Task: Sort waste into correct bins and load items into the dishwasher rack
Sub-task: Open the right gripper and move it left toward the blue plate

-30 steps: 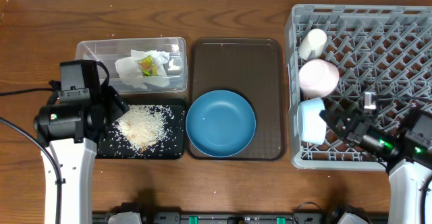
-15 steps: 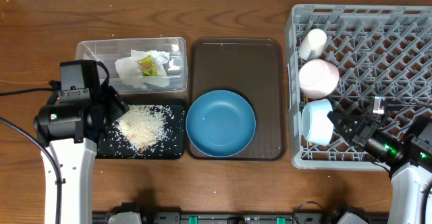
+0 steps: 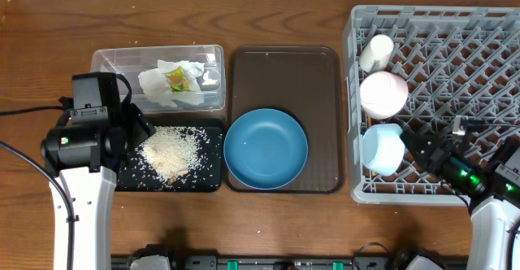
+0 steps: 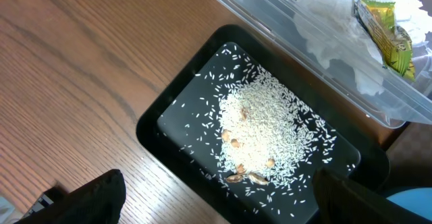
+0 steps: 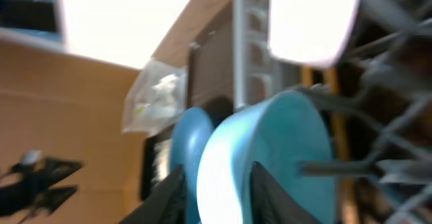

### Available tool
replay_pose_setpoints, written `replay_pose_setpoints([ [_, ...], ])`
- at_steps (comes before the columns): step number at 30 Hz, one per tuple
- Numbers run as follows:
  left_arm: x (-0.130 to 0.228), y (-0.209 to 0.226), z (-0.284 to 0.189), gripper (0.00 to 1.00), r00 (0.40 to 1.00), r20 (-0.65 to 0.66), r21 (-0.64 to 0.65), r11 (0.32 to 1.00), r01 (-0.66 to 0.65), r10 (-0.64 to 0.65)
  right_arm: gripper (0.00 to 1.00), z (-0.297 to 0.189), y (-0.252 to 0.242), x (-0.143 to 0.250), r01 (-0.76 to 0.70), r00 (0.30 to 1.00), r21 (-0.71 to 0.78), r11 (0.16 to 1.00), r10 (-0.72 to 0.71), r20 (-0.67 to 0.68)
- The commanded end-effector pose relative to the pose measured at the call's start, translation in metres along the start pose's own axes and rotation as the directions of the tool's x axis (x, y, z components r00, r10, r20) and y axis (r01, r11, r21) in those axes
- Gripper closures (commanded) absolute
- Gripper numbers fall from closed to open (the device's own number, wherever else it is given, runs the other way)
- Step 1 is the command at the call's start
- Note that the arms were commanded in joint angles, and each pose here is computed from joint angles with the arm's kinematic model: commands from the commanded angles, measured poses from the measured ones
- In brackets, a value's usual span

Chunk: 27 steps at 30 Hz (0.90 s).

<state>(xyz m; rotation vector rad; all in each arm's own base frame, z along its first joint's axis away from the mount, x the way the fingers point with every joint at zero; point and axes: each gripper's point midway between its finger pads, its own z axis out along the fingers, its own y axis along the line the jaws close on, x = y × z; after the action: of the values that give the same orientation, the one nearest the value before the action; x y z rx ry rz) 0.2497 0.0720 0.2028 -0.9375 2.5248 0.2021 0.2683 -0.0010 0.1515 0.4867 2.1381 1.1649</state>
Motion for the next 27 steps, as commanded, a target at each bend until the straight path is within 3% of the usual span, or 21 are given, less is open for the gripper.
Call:
replay_pose_setpoints([
  [1,-0.006,0.002,-0.005,0.09,1.0,0.023,-0.003,1.0,0.011,-0.011,0.61,-0.003,-0.021,-0.011,0.007,0.999,0.111,0.994,-0.012,0.047],
  [11,-0.006,0.002,-0.005,0.09,1.0,0.023,-0.003,1.0,0.011,-0.011,0.58,-0.013,-0.004,-0.062,0.014,0.982,0.123,0.992,-0.037,0.187],
  [18,-0.006,0.002,-0.005,0.09,1.0,0.023,-0.003,1.0,0.011,-0.011,0.56,-0.017,0.036,-0.082,0.091,0.978,0.128,0.988,-0.113,0.174],
  [22,-0.006,0.002,-0.005,0.09,1.0,0.023,-0.003,1.0,0.011,-0.011,0.55,-0.007,0.049,-0.077,0.134,0.981,0.265,0.955,-0.166,0.102],
  [27,-0.006,0.002,-0.005,0.09,1.0,0.023,-0.003,1.0,0.011,-0.011,0.47,0.004,0.066,-0.062,0.272,0.954,0.482,0.833,-0.301,-0.017],
])
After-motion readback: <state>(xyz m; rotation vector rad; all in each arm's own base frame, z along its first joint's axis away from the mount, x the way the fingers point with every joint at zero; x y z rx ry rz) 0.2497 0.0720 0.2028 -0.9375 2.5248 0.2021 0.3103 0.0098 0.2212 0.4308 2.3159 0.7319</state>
